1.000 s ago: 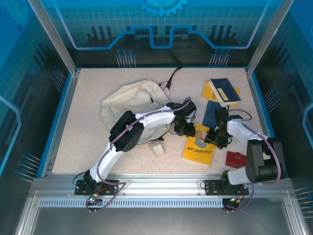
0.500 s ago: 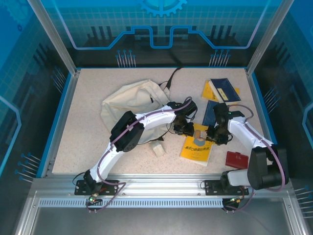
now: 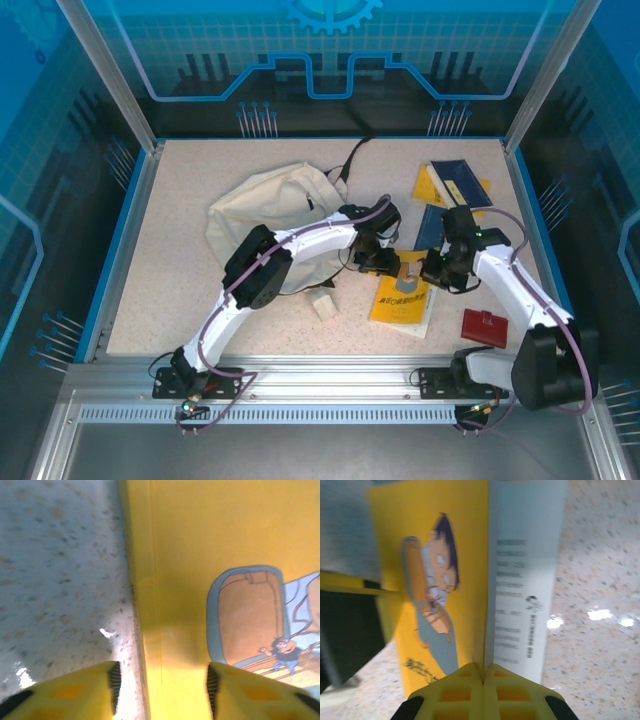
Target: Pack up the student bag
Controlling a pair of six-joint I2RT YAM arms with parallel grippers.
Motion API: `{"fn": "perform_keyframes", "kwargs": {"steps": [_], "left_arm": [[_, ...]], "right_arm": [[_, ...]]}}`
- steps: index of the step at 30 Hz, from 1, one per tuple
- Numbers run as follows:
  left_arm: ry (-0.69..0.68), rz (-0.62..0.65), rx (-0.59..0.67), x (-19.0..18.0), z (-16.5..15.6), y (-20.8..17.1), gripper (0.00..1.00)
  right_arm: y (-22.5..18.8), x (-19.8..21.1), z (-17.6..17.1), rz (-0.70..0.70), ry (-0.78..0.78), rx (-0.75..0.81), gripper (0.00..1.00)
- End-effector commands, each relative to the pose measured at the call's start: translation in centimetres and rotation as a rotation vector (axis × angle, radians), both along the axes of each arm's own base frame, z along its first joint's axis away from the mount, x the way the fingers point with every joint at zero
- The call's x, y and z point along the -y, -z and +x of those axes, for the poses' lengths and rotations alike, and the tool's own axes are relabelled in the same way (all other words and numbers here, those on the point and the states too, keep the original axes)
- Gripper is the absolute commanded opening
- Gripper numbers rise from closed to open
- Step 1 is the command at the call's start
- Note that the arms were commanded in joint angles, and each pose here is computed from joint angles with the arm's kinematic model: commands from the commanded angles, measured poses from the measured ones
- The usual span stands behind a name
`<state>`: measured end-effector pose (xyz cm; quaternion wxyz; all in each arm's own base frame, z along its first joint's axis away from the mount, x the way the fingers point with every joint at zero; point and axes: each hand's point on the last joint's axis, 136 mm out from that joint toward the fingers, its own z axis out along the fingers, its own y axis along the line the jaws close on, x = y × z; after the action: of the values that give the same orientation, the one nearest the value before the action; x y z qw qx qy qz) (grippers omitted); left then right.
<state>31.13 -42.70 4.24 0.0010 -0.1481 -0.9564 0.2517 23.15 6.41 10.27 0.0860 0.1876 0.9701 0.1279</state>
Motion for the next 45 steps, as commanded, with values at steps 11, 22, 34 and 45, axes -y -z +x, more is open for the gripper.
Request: {"fn": "perform_keyframes", "kwargs": {"steps": [11, 22, 34, 45], "left_arm": [[-0.270, -0.323, 0.186, -13.0, 7.1, -15.5, 0.91], [-0.431, -0.470, 0.165, -18.2, 6.7, -16.7, 0.99], [-0.704, -0.321, 0.185, -26.5, 7.1, -14.0, 0.99], [-0.797, -0.357, 0.059, -26.0, 5.6, -9.7, 0.97]], "right_arm": [[-13.8, -7.1, 6.0, 0.354, -0.264, 0.465, 0.00], [-19.4, -13.2, 9.7, 0.564, -0.434, 0.586, 0.00], [-16.2, -22.2, 13.0, 0.632, -0.578, 0.445, 0.00], [0.0, -17.8, 19.0, 0.194, -0.455, 0.149, 0.64]]}}
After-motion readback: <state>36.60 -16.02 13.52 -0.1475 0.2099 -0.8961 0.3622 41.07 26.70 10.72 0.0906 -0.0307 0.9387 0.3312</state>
